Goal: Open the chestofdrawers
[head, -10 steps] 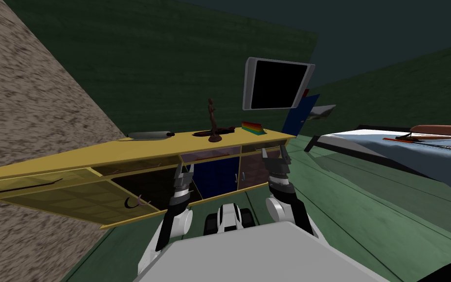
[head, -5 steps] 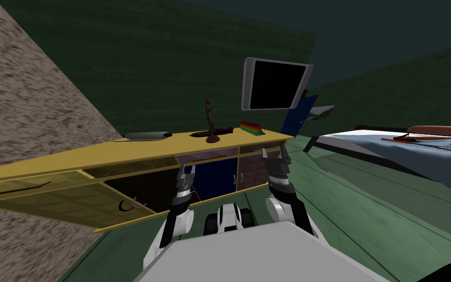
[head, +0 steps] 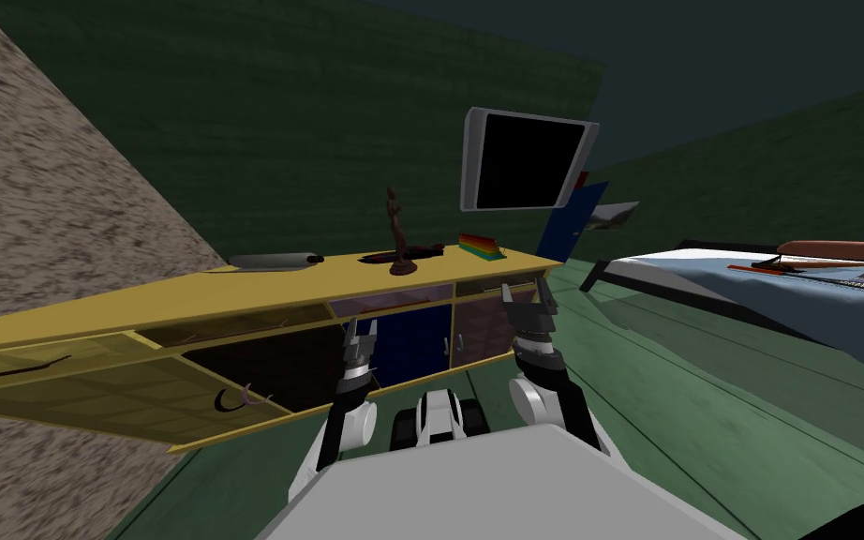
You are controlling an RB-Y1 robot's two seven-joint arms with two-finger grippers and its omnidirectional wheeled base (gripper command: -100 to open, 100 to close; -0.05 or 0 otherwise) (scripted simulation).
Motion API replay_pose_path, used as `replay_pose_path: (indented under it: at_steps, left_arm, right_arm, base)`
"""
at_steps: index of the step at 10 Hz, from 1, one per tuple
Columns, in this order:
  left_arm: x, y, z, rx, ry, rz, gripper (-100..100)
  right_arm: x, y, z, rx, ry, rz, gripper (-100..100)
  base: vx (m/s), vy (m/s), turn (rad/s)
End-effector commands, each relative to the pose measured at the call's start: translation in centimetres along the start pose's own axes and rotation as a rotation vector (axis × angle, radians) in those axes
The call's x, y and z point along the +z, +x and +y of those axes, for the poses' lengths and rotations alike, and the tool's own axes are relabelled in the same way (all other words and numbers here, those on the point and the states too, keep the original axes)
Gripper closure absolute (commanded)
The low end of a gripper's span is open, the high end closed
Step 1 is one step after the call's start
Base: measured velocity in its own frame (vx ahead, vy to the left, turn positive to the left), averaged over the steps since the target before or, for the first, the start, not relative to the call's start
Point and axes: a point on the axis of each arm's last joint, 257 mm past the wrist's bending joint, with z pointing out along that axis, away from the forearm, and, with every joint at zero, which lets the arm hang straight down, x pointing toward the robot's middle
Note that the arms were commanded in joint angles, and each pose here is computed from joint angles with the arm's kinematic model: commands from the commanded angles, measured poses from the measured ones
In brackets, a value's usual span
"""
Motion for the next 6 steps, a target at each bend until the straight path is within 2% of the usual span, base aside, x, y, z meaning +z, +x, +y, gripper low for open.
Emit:
replay_pose_path:
  at_steps: [1, 2, 3, 6]
  left_arm:
    - [-0.4, -0.2, 1.1, -0.030, -0.004, -0.030, -100]
    - [-0.3, -0.1, 0.9, -0.024, -0.004, -0.023, -100]
    - [0.6, 0.0, 0.5, -0.026, -0.004, -0.022, -100]
    - [1.8, 0.3, -0.2, -0.026, -0.005, -0.018, -100]
  right_arm:
    - [0.0, 0.0, 0.0, 0.000, 0.000, 0.000, 0]
    - [0.0, 0.0, 0.0, 0.000, 0.000, 0.000, 0]
    - [0.0, 0.0, 0.0, 0.000, 0.000, 0.000, 0]
    - [0.0, 0.0, 0.0, 0.000, 0.000, 0.000, 0]
  base:
    - [0.033, -0.043, -0.005]
    - [0.014, -0.018, 0.000]
    - [0.025, -0.004, 0.016]
    - [0.037, -0.003, 0.013]
